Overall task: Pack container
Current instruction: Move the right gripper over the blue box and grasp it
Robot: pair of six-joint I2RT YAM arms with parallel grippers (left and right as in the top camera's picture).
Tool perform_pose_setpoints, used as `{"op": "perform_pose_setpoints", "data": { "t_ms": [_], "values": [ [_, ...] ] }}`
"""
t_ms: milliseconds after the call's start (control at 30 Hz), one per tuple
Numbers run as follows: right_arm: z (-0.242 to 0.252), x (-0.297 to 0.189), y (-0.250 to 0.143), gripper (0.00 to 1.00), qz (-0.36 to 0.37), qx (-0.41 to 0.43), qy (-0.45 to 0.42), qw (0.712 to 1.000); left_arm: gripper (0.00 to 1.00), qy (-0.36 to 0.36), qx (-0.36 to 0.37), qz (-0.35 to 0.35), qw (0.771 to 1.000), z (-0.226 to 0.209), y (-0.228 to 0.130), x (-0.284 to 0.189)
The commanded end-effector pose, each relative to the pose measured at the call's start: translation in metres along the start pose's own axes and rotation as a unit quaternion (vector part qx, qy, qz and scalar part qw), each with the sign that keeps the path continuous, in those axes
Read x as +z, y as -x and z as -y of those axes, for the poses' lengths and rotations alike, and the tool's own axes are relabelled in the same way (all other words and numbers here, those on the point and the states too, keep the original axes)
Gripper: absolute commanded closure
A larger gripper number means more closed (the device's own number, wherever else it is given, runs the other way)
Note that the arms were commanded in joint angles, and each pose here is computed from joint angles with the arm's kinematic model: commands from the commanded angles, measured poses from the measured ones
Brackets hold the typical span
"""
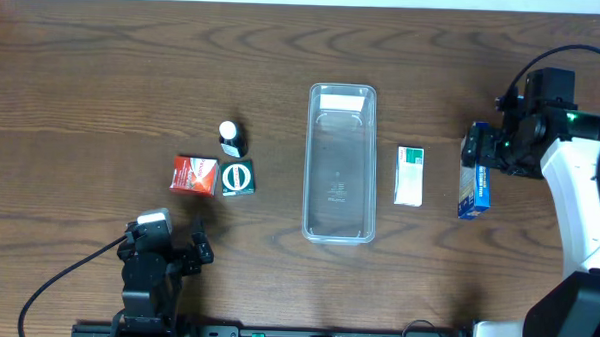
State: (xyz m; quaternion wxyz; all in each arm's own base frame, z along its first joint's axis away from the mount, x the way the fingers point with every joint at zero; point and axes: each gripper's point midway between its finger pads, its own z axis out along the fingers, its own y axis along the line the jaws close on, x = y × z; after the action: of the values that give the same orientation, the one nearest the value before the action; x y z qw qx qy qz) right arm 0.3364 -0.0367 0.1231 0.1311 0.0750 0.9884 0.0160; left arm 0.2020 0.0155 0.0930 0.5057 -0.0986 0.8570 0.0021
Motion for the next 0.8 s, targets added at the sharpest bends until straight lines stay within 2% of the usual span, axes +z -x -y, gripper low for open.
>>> {"op": "perform_pose_setpoints", "data": {
  "t_ms": [0,100,367,533,633,767],
  "values": [
    [0.007,0.002,0.002,0.17,-0.005,-0.028,-0.014,0.999,0.02,0.004,0.008,-0.002,1.0,-0.002,-0.003,0.002],
    [0.011,0.007,0.0,0.18,-0.013,-0.029,-0.026,0.999,0.02,0.004,0.008,-0.002,1.0,-0.002,-0.003,0.002],
    [0.012,0.033,-0.008,0.28,-0.055,-0.03,-0.025,0.998,0.02,0.004,0.008,-0.002,1.0,-0.002,-0.003,0.002],
    [0.013,0.047,-0.014,0.54,-0.08,-0.028,-0.026,0.996,0.02,0.004,0.008,-0.002,1.0,-0.002,-0.003,0.002],
    [0.017,0.047,-0.012,0.59,-0.077,-0.019,-0.037,0.996,0.02,0.004,0.008,-0.002,1.0,-0.002,-0.003,0.002],
    [0.021,0.047,-0.012,0.72,-0.075,0.001,-0.05,0.996,0.02,0.004,0.008,-0.002,1.0,-0.002,-0.003,0.002]
  ]
}}
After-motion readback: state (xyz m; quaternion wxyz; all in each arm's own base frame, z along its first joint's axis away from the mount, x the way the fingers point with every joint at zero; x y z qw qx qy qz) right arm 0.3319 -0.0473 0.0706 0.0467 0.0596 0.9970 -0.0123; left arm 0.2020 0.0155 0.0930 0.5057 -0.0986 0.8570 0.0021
